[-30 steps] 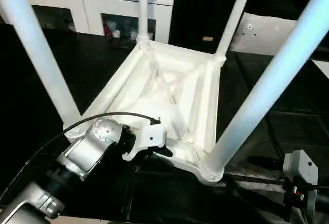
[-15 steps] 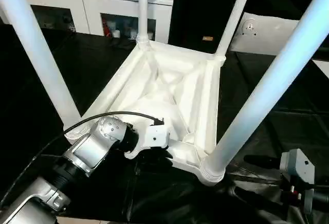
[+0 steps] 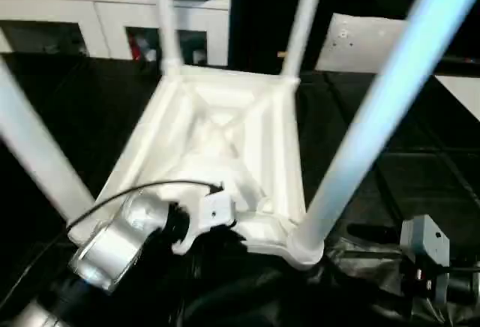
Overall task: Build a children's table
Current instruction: Rotate table base
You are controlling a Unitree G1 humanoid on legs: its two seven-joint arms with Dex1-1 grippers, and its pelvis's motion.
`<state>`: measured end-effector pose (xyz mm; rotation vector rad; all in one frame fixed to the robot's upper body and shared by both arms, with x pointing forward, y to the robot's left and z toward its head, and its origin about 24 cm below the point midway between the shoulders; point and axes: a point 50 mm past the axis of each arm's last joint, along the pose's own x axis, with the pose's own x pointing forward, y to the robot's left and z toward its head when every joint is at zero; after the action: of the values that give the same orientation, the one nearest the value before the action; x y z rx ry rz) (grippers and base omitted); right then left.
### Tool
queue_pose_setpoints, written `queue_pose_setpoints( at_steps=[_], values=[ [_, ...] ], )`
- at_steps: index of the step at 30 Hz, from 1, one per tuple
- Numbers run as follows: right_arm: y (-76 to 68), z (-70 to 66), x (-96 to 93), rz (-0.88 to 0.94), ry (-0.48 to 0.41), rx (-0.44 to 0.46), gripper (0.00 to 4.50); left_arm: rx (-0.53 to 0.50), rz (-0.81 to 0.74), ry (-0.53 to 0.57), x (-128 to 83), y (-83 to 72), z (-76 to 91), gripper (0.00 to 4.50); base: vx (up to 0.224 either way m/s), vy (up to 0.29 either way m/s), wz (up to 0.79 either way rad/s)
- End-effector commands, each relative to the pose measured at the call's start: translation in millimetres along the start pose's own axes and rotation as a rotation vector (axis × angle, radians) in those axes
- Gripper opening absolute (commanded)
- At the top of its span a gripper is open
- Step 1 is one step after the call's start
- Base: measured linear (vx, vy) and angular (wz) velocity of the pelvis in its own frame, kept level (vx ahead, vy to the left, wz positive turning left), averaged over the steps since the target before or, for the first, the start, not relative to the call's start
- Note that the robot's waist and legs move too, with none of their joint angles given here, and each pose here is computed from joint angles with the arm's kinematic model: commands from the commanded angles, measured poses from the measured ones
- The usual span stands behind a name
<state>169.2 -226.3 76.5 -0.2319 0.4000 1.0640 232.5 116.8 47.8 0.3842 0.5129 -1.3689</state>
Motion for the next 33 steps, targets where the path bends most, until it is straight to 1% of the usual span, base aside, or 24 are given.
queue_pose_setpoints(
  at_steps=[1, 4, 8, 11, 12, 15, 16, 17, 18, 19, 22, 26, 29, 31, 33],
  values=[
    [-2.7, 1.8, 1.1, 0.003, -0.003, -0.022, 4.5, -0.115, 0.171, -0.063, -11, 9.4, -3.8, 0.02, 0.0, 0.0, 0.0],
    [-3.9, 2.7, 4.2, 0.006, -0.007, -0.032, 4.5, -0.155, 0.233, -0.067, -13, 10.7, -2.9, 0.02, 0.0, 0.0, 0.0],
    [-4.7, 3.3, 7.7, 0.006, -0.012, -0.04, 4.5, -0.171, 0.292, -0.059, -15, 13.9, -1.3, 0.02, 0.0, 0.0, 0.0],
    [-5.0, 3.3, 9.2, 0.007, -0.014, -0.042, 4.5, -0.168, 0.31, -0.064, -15, 15.0, 0.1, 0.02, 0.0, 0.0, 0.0],
    [-5.3, 3.4, 10.5, 0.009, -0.016, -0.043, 4.5, -0.148, 0.323, -0.076, -14, 16.1, 2.4, 0.02, 0.0, 0.0, 0.0],
    [-5.9, 3.6, 12.6, 0.01, -0.019, -0.047, 4.5, -0.129, 0.316, -0.092, -13, 16.8, 4.7, 0.02, 0.0, 0.0, 0.0],
    [-7.5, 4.1, 15.2, 0.005, -0.022, -0.054, 4.5, -0.106, 0.294, -0.107, -12, 17.5, 7.0, 0.02, 0.0, 0.0, 0.0],
    [-11.0, 4.8, 19.3, -0.014, -0.025, -0.061, 4.5, -0.058, 0.249, -0.116, -10, 18.6, 8.4, 0.02, 0.0, 0.0, 0.0],
    [-11.0, 4.8, 19.3, -0.014, -0.025, -0.061, 4.5, -0.058, 0.249, -0.116, -10, 18.6, 8.4, 0.02, 0.0, 0.0, 0.0],
    [-16.2, 5.0, 24.7, -0.053, -0.025, -0.062, 4.5, -0.028, 0.21, -0.117, -9, 20.8, 7.3, 0.02, 0.0, 0.0, 0.0],
    [-22.5, 10.1, 40.9, -0.091, -0.091, -0.047, 4.5, 0.004, 0.164, -0.065, -15, 30.6, -1.5, 0.02, 0.0, 0.0, 0.0],
    [-25.5, 10.0, 47.2, -0.094, -0.105, -0.044, 4.5, -0.004, 0.148, -0.042, -19, 34.3, -4.0, 0.02, 0.0, 0.0, 0.0],
    [-30.7, 10.9, 52.4, -0.116, -0.122, -0.046, 4.5, 0.025, 0.112, -0.013, -23, 35.5, -6.3, 0.02, 0.0, 0.0, 0.0],
    [-32.2, 11.8, 54.4, -0.123, -0.132, -0.043, 4.5, 0.05, 0.091, -0.01, -24, 35.8, -6.8, 0.02, 0.0, 0.0, 0.0],
    [-32.1, 11.4, 56.9, -0.117, -0.135, -0.043, 4.5, 0.132, 0.041, -0.016, -24, 37.0, -6.5, 0.02, 0.0, 0.0, 0.0]
  ],
)
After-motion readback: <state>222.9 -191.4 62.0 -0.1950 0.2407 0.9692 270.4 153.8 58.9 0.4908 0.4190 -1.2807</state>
